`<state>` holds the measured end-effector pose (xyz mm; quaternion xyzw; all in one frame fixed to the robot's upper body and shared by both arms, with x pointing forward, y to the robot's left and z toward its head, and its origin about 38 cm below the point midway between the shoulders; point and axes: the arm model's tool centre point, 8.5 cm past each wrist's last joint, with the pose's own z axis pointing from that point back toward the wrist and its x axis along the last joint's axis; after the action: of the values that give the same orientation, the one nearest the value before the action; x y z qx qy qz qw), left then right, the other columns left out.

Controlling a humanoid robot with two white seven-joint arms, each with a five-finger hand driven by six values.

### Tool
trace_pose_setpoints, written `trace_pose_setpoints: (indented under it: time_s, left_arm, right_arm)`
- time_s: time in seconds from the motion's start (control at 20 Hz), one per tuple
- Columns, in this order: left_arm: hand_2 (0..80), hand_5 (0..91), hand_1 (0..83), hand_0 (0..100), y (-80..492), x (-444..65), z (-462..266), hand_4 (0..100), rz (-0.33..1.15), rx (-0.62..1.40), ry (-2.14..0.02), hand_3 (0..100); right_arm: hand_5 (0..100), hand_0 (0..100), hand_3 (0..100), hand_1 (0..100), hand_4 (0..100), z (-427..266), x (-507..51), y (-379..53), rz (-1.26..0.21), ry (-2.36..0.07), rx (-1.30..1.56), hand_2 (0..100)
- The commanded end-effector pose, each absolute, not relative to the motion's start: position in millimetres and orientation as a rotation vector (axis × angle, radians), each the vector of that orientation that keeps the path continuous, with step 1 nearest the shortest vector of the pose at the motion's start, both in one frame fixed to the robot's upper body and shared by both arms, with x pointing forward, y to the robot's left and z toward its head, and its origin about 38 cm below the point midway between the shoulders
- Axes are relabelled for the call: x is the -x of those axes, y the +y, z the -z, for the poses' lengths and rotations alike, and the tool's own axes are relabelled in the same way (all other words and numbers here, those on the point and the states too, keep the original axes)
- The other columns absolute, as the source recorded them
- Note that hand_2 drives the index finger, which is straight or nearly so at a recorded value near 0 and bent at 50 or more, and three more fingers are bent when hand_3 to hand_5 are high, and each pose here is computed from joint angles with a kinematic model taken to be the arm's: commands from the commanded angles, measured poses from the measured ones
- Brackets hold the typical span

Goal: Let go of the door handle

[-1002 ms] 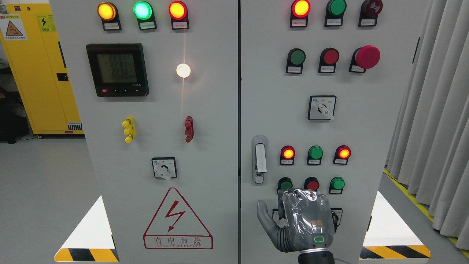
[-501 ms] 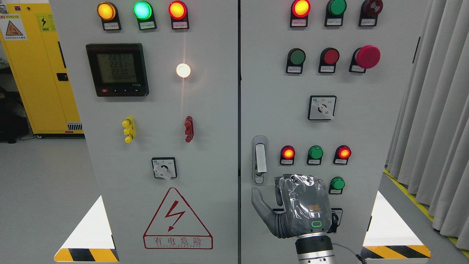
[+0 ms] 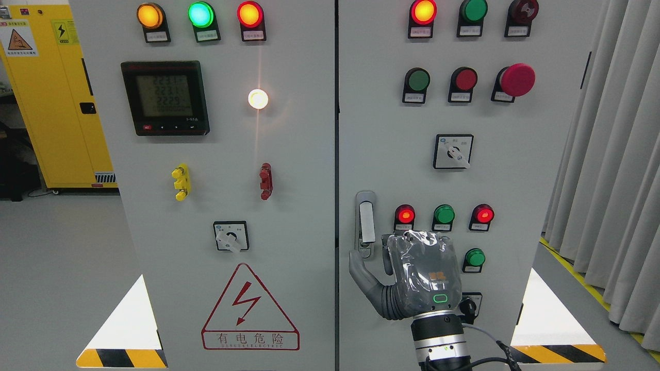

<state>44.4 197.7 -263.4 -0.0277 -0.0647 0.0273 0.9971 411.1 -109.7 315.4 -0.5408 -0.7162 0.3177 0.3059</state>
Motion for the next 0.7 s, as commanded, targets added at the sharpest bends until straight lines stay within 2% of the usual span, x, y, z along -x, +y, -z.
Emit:
trace_pose_setpoints:
  time_s: [0.0,0.65]
  left_arm:
    - [0.0,0.0,55.6,12,197.7,-44.5,263.3,0,-0.054,0.055,-0.130,0]
    - [0.0,0.0,55.6,12,197.7,-44.5,263.3,0,-0.054,0.055,-0.130,0]
  right_arm:
    - [100,35,100,24,100,-319.0,-417.2,-106.9,-0.850,-1.894,1.434,98]
    - [100,36,100,28,100,-320.0,-426.5,-106.7,-0.857,-1.877,1.438,97]
